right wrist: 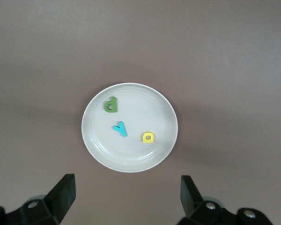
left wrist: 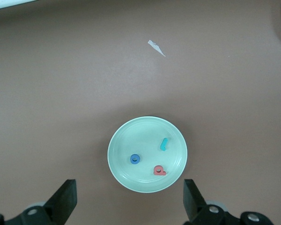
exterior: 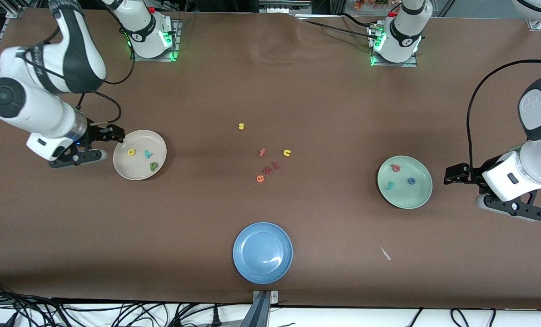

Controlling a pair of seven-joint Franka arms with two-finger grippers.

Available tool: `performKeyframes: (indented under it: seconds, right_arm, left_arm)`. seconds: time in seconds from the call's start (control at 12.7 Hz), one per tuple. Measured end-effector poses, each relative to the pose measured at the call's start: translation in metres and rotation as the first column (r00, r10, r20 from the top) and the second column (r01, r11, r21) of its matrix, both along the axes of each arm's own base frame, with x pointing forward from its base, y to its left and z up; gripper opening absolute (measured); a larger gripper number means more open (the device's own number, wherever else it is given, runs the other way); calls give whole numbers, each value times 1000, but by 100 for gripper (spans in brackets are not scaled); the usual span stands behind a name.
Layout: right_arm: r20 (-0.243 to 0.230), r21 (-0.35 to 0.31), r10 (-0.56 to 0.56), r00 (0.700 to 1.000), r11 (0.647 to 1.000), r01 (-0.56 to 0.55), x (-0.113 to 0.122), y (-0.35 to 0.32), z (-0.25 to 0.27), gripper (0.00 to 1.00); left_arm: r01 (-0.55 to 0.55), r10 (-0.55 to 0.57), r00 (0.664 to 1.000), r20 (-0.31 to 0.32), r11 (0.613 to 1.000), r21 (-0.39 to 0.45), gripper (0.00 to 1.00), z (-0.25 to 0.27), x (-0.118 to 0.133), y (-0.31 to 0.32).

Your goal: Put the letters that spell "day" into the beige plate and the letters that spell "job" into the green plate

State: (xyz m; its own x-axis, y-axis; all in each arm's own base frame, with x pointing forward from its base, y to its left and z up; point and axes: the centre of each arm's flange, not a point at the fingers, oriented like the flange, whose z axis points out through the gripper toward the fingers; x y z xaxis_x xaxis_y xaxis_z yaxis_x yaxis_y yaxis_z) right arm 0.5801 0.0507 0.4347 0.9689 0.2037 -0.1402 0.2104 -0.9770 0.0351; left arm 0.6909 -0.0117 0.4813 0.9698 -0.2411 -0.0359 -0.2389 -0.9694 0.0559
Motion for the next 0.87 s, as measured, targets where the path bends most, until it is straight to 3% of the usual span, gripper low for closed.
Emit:
performKeyframes:
  seconds: [0.47, 0.87]
  right_arm:
    - [53, 33, -53, 997, 998, 51, -8, -14, 99, 100]
    - [54, 59, -70, 996, 996, 67, -20, -17, 153, 100]
  left_arm:
    - [12, -12, 1000, 4, 1000, -1, 100, 2, 0, -6]
    - [13, -13, 1000, 5, 1000, -1, 100, 2, 0, -6]
